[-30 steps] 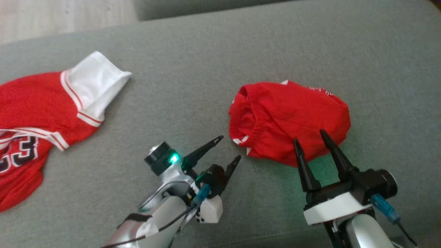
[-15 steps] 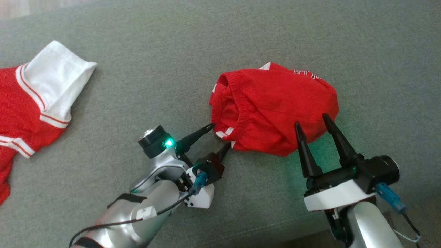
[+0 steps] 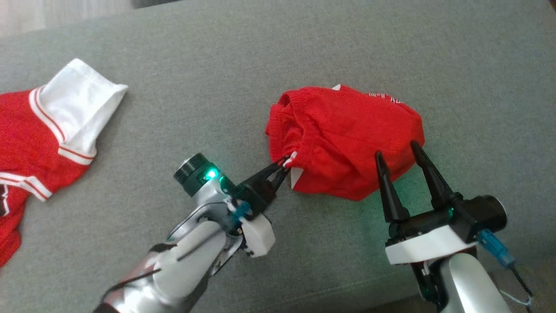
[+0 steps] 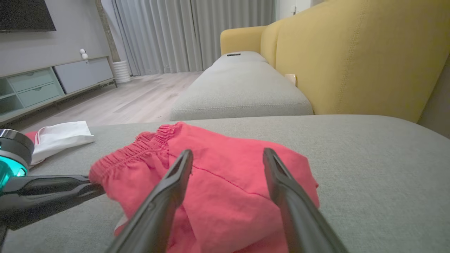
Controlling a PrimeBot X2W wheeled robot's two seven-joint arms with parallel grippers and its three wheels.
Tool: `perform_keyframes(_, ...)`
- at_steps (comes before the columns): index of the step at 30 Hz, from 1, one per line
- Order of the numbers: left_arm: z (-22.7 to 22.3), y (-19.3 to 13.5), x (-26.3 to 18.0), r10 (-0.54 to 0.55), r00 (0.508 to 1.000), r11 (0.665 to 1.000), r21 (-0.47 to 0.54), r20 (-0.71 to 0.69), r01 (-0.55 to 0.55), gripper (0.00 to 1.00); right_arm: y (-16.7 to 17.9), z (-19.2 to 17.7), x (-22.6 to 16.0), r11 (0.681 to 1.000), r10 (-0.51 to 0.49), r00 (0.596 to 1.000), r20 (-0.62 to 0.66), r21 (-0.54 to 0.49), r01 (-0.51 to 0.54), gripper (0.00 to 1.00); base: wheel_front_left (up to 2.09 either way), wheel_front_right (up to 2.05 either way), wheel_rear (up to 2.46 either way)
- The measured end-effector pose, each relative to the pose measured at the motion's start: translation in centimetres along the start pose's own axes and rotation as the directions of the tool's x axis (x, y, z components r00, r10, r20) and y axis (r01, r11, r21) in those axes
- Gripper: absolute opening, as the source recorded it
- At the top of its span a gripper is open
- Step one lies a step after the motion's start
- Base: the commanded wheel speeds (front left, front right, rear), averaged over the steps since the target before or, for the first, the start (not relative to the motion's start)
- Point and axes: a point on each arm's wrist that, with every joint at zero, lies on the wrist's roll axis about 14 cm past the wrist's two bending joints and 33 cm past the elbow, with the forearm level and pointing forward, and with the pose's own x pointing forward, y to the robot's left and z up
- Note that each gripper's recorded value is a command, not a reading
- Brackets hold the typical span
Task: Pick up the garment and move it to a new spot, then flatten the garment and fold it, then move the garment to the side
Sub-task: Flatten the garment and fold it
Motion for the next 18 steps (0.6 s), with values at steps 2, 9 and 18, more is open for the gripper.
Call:
perform_keyframes(2, 1.4, 0.5, -0.2, 0.037, 0.999, 0.992, -0.124, 0.037, -0.032, 0.0, 0.2, 0.4, -0.1, 1.0, 0.006, 1.0, 0.011, 0.0, -0.006, 1.0, 0.0, 0.0, 0.0)
perform_keyframes(9, 6.3, 0.2, -0.7, 0.043, 0.986, 0.956, -0.293, 0.159, 0.005, 0.0, 1.3, 2.0, -0.8, 0.999, 0.031, 0.998, 0.062, 0.012, -0.032, 1.0, 0.0, 0.0, 0.0)
perform_keyframes(18, 18.3, 0.7, 2.3, -0.184, 0.944, 0.983, 0.026, 0.273, 0.184, 0.0, 1.1, 3.4, -3.3, 0.999, 0.005, 0.994, 0.11, 0.043, -0.01, 1.0, 0.0, 0.0, 0.0)
